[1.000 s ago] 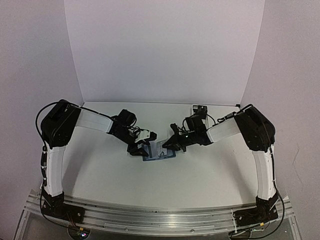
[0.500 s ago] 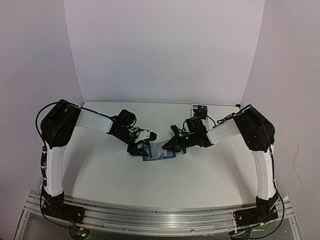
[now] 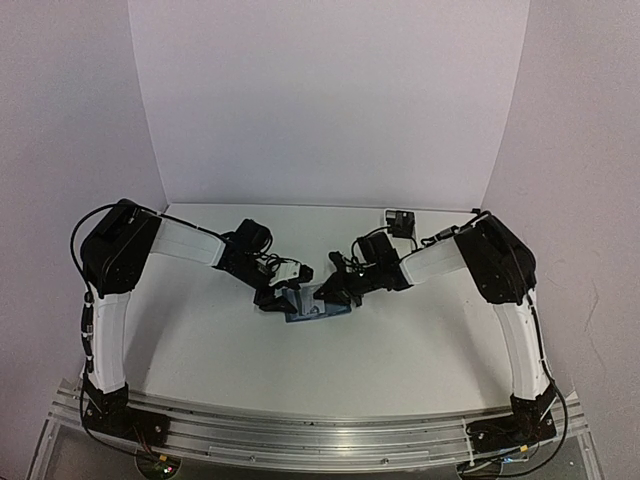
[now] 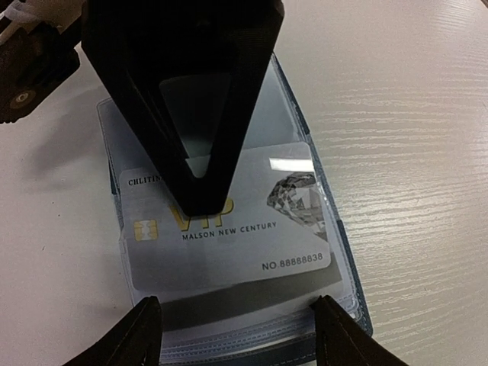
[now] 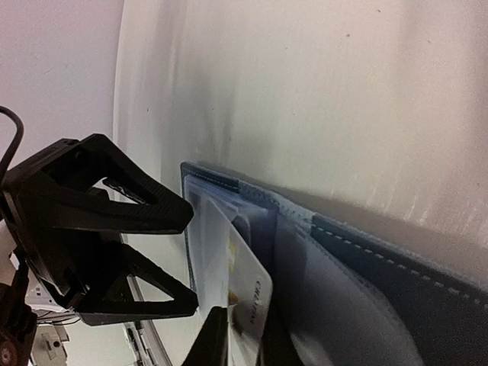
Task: Put the credit cards into the card holder
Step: Insert the credit card into the card holder.
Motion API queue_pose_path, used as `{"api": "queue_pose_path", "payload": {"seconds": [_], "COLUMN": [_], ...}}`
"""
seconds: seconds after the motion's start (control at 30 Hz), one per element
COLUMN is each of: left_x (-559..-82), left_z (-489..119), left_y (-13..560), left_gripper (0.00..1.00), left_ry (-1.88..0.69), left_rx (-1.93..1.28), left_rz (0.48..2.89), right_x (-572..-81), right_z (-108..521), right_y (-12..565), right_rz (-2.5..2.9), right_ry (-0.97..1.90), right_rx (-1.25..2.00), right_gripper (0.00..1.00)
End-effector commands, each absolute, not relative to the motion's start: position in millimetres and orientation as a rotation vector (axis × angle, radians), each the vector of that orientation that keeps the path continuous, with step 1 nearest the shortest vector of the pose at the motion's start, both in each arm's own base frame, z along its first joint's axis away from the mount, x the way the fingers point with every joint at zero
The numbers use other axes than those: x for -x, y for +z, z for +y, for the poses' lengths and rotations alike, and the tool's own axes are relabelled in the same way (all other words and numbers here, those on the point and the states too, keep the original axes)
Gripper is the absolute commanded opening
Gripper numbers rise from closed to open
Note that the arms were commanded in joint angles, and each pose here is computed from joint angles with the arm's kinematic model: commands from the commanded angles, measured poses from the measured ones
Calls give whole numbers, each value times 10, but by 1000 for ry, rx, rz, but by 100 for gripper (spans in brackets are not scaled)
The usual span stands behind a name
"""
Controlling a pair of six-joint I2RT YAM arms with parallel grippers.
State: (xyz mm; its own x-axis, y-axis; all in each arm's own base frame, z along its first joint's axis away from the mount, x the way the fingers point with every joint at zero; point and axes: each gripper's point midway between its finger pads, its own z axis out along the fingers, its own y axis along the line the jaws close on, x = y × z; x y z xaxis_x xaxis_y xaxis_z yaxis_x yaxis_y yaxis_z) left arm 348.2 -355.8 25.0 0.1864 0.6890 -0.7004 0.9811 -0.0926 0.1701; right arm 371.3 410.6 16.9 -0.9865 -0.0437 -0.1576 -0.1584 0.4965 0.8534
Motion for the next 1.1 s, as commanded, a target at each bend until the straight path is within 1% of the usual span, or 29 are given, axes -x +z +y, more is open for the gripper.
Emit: {"api": "queue_pose_path", "payload": {"seconds": [0.0, 0.03, 0.07, 0.13, 0.2, 0.3, 0.47, 0.53, 0.6, 0.63, 0.67, 0.7, 0.73, 0.8, 0.87, 0.93, 1.07], "left_x": [-3418, -3423, -3431, -3447, -3489, -3555, -3517, -3457, -3416, -3413, -3423, -3441, -3468, -3536, -3558, -3549, -3447], "left_z": [-3317, -3305, -3295, -3239, -3182, -3138, -3138, -3119, -3069, -3045, -3040, -3030, -3034, -3078, -3114, -3139, -3183], "left_y": [-95, -84, -69, -43, 26, 154, 524, 568, 511, 455, 431, 367, 335, 336, 339, 346, 356], "left_gripper": [68, 69, 69, 70, 71, 71, 72, 72, 70, 65, 62, 56, 55, 54, 52, 51, 45], "left_ry": [-505, -496, -489, -481, -464, -455, -537, -555, -540, -530, -520, -500, -482, -456, -432, -423, -429], "left_rx": [-1932, -1939, -1942, -1952, -1960, -1952, -1924, -1937, -1965, -1973, -1977, -1987, -1991, -1984, -1998, -2008, -2055], "left_rz": [1660, 1657, 1654, 1648, 1630, 1602, 1517, 1492, 1490, 1496, 1489, 1480, 1471, 1441, 1403, 1369, 1294], "right_x": [-3531, -3564, -3591, -3631, -3667, -3736, -3861, -3877, -3891, -3883, -3885, -3871, -3863, -3855, -3895, -3940, -4065], "right_z": [4154, 4126, 4102, 4062, 4016, 4008, 4001, 4021, 4056, 4084, 4101, 4123, 4128, 4109, 4061, 4025, 3939], "right_y": [-105, -80, -49, -3, 43, 171, 411, 492, 568, 602, 626, 649, 666, 737, 838, 936, 1167], "right_rz": [2743, 2737, 2729, 2721, 2723, 2695, 2627, 2609, 2590, 2581, 2574, 2571, 2570, 2554, 2528, 2509, 2461], "right_ry": [1345, 1304, 1270, 1215, 1146, 1096, 1034, 1028, 1009, 995, 991, 978, 956, 885, 835, 814, 751], "right_rx": [212, 211, 213, 217, 225, 229, 219, 227, 241, 255, 262, 277, 287, 297, 272, 239, 162], "right_gripper": [17, 24, 29, 34, 43, 45, 56, 57, 59, 70, 85, 97, 98, 97, 93, 86, 80]}}
